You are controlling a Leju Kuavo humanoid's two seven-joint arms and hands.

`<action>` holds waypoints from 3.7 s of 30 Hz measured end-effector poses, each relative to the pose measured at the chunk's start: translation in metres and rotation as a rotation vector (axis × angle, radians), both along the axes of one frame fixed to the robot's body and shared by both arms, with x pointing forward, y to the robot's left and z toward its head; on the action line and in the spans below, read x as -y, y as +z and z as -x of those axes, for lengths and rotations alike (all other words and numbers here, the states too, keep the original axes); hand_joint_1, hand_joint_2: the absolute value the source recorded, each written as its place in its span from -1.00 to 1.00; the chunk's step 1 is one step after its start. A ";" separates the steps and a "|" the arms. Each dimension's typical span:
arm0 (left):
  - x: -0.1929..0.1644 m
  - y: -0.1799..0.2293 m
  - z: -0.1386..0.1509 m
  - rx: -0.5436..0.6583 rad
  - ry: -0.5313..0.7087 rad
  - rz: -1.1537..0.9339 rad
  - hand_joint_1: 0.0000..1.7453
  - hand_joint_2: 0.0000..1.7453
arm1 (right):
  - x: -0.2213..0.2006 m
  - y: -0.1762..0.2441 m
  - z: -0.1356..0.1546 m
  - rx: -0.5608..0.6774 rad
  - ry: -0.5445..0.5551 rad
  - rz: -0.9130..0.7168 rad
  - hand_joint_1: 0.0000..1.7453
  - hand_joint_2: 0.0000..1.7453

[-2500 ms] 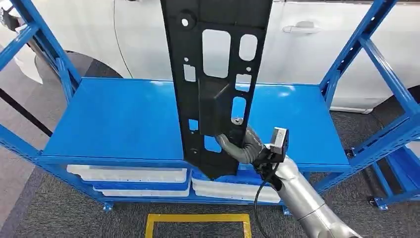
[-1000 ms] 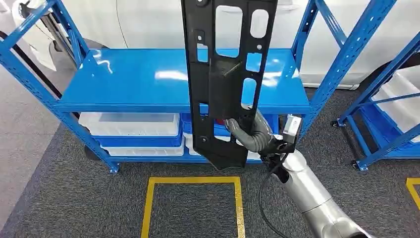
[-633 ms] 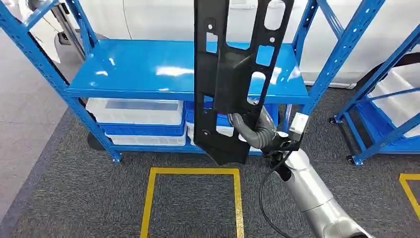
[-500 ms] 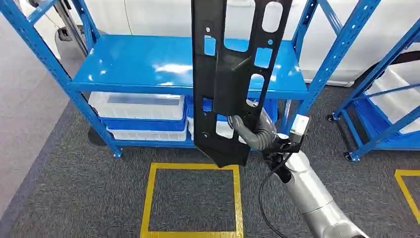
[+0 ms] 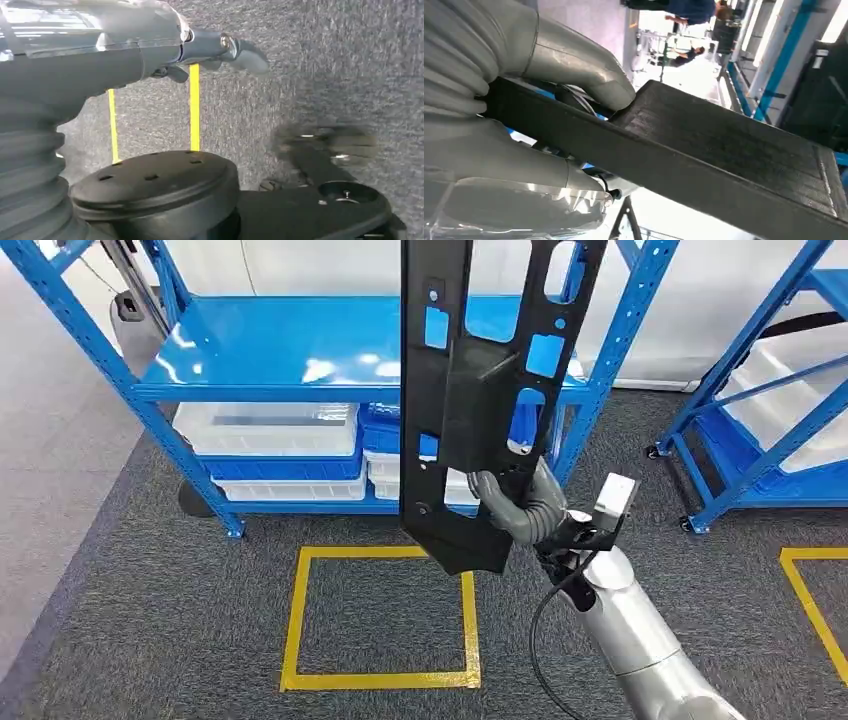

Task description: Take the parts from the cabinet and place them on the table.

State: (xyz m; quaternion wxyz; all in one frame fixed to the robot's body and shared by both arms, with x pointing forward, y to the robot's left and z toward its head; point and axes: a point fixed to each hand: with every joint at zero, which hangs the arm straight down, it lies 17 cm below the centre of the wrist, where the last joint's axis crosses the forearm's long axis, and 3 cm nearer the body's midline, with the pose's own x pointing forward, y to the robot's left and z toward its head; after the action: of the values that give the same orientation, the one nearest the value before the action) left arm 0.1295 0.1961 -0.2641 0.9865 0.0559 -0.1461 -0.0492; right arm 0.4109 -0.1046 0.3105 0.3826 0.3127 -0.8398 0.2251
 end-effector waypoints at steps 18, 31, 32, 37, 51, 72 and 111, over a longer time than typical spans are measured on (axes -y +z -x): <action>0.001 -0.002 0.010 -0.010 -0.001 -0.004 -1.00 1.00 | 0.004 -0.006 -0.001 -0.053 0.017 -0.010 1.00 1.00; 0.003 -0.001 0.010 -0.013 -0.006 0.000 -1.00 1.00 | 0.011 -0.002 0.001 -0.056 0.003 -0.029 1.00 1.00; 0.003 -0.001 0.009 -0.010 -0.005 0.000 -1.00 1.00 | 0.012 -0.004 0.002 -0.059 0.003 -0.028 1.00 1.00; 0.002 -0.002 0.010 -0.015 -0.005 -0.003 -1.00 1.00 | 0.011 -0.004 0.002 -0.062 0.003 -0.028 1.00 1.00; 0.004 -0.002 0.015 -0.020 -0.006 0.000 -1.00 1.00 | 0.029 -0.003 0.006 -0.054 -0.046 -0.045 1.00 1.00; 0.002 -0.004 0.024 -0.022 -0.006 -0.006 -1.00 1.00 | 0.106 -0.022 0.104 0.065 -0.258 -0.020 1.00 1.00; -0.001 -0.007 0.036 -0.069 -0.005 0.001 -1.00 1.00 | 0.119 -0.014 0.178 0.086 -0.399 -0.082 1.00 1.00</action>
State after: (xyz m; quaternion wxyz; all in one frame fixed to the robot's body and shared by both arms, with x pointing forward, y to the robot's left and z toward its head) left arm 0.0934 0.1971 -0.2713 0.9908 0.0531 -0.1123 -0.0532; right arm 0.2329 -0.2236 0.2962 0.3702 0.1454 -0.9091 0.1235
